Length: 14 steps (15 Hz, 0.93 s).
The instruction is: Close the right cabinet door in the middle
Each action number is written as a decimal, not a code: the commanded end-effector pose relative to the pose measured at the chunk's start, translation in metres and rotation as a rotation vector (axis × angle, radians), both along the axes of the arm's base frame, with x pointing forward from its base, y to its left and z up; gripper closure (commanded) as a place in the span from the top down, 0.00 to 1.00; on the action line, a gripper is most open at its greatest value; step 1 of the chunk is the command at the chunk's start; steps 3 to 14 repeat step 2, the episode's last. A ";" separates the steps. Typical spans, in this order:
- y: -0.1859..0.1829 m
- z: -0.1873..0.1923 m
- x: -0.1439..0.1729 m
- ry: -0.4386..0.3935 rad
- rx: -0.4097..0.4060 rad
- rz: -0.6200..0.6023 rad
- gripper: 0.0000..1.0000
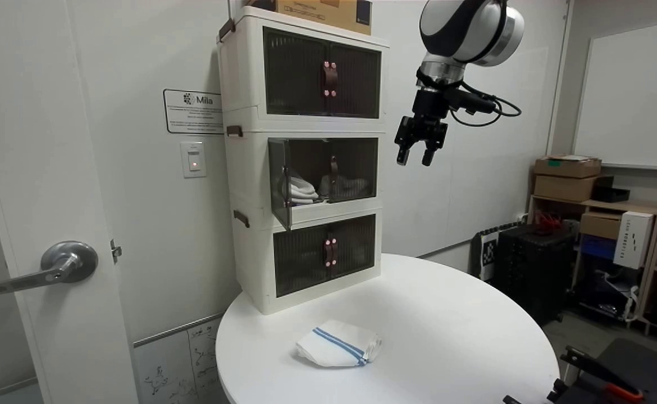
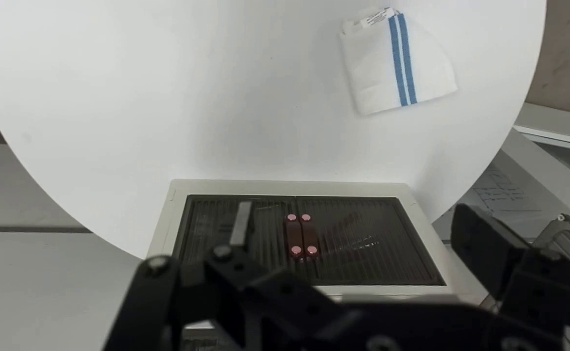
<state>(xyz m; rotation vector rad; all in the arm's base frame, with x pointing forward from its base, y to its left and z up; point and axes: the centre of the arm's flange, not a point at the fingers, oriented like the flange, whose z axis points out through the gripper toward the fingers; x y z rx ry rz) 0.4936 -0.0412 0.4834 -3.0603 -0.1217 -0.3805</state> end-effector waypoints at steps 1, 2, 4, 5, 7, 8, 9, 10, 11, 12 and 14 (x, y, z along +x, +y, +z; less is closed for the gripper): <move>0.000 0.000 0.000 0.000 0.000 0.000 1.00; 0.000 0.000 0.000 0.001 0.000 0.000 1.00; 0.000 0.000 0.000 0.001 0.000 0.000 1.00; 0.000 0.000 0.000 0.001 0.000 0.000 1.00; 0.000 0.000 0.000 0.001 0.000 0.000 1.00; 0.000 0.000 0.000 0.001 0.000 0.000 1.00; 0.000 0.000 0.000 0.001 0.000 0.000 1.00; 0.000 0.000 0.000 0.001 0.000 0.000 1.00; 0.000 0.000 0.000 0.001 0.000 0.000 1.00; 0.000 0.000 0.000 0.001 0.000 0.000 1.00; 0.000 0.000 0.000 0.001 0.000 0.000 1.00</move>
